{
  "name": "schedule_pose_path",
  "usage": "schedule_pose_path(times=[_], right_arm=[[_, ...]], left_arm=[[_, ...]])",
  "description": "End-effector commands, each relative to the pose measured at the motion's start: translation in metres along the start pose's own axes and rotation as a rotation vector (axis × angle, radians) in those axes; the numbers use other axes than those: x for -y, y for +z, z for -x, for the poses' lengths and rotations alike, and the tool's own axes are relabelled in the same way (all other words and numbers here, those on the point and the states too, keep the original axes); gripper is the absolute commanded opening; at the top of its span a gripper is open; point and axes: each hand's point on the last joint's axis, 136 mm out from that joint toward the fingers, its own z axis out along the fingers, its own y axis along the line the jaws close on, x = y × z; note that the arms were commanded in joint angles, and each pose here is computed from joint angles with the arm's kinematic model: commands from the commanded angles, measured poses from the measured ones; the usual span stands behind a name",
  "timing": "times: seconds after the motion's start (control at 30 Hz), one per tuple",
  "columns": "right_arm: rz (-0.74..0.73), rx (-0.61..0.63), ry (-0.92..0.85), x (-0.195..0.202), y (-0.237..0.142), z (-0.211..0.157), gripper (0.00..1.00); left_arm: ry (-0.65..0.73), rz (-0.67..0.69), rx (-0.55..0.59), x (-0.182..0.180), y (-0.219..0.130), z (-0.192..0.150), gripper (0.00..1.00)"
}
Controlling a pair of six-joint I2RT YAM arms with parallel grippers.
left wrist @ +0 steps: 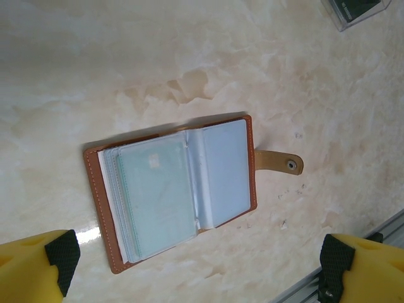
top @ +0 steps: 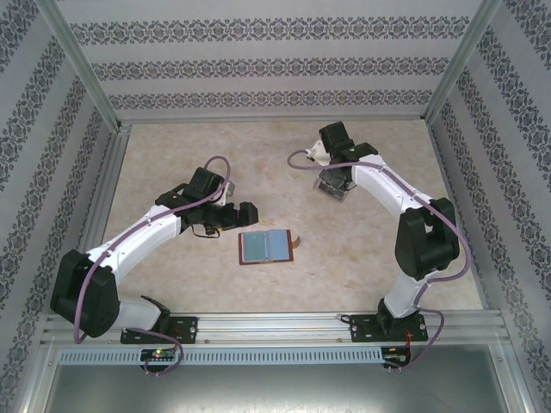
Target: Take the credit cards out of the card holder
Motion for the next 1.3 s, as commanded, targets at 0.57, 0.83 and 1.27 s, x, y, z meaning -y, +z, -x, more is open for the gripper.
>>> schedule_pose_path(times=[0.57, 0.83, 1.27], right_arm=[[0.097, -0.024, 0.032, -0.001, 0.046, -0.011, 0.0], [0.106, -0.047, 0.039, -0.002, 0.057, -0.015, 0.0], [0.021, -0.017, -0.039, 0.022, 0.034, -0.012, 0.0]], left_arm=[[-0.03, 0.039, -0.007, -0.017, 0.001, 0.003, 1.0], [-0.039, 0.038, -0.004, -0.019, 0.0, 0.003, 1.0], [-0.048, 0.026, -0.005, -0.02, 0.001, 0.003, 1.0]])
